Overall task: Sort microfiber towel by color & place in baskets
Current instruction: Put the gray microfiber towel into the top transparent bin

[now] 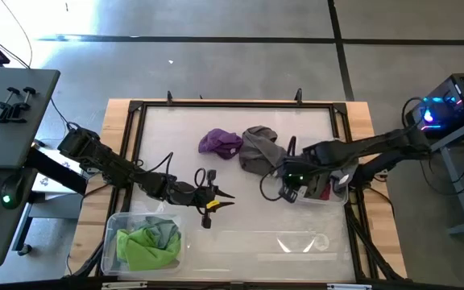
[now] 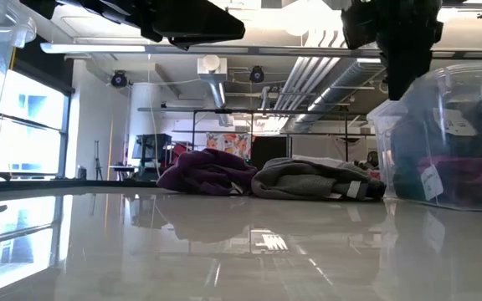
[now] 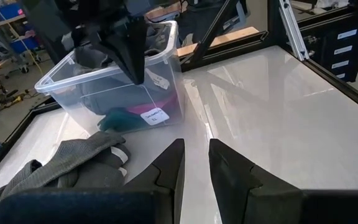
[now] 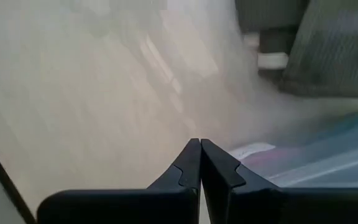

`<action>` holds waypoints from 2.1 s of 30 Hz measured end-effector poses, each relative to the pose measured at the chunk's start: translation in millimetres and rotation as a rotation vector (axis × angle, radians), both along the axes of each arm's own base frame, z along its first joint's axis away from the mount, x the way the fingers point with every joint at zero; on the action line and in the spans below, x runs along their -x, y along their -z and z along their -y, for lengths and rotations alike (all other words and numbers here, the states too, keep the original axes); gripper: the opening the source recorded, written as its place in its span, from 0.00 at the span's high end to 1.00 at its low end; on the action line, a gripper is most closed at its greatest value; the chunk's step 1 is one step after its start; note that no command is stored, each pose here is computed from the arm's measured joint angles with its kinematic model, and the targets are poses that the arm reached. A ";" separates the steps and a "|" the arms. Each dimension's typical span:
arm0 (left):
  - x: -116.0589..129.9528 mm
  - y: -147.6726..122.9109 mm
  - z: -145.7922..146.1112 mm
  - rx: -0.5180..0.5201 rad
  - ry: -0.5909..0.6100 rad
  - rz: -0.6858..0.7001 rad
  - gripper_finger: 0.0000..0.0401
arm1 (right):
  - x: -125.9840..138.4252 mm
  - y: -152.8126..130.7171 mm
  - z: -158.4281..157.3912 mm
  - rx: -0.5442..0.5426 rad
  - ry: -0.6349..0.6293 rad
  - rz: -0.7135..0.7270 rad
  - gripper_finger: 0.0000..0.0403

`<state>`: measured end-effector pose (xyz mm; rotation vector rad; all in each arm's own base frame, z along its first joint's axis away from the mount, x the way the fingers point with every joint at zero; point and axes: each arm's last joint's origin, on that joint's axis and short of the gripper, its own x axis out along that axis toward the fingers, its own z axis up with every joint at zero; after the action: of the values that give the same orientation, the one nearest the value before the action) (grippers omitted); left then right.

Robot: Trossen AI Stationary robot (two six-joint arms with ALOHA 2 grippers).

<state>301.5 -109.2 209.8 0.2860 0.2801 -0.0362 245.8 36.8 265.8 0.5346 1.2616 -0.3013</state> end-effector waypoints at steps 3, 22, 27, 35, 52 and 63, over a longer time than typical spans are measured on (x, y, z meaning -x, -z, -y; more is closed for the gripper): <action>0.0 0.0 0.0 0.000 0.000 0.000 0.85 | 1.8 -0.3 -2.0 -0.005 -0.009 -0.047 1.00; 0.2 0.7 -0.1 0.005 -0.003 -0.008 0.85 | -43.3 -7.2 -7.8 0.557 -0.085 0.342 0.95; 4.7 1.6 -2.8 -0.041 -0.108 -0.043 0.85 | -67.8 24.6 25.9 0.589 -0.061 0.255 0.75; 32.3 -4.8 -10.0 -0.188 -0.390 -0.151 0.85 | -88.3 73.3 93.8 0.489 -0.061 0.115 0.39; 2.5 6.7 -66.5 -0.080 -0.391 -0.179 0.85 | -96.7 144.9 127.7 0.247 -0.148 -0.029 0.43; 23.7 -18.6 -77.2 -0.175 -0.489 -0.183 0.85 | -97.8 135.8 91.2 0.305 -0.172 -0.051 0.95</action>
<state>277.8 -32.1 228.4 0.3819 0.5305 0.4482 343.7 -54.3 130.0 0.1576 1.2732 -0.3562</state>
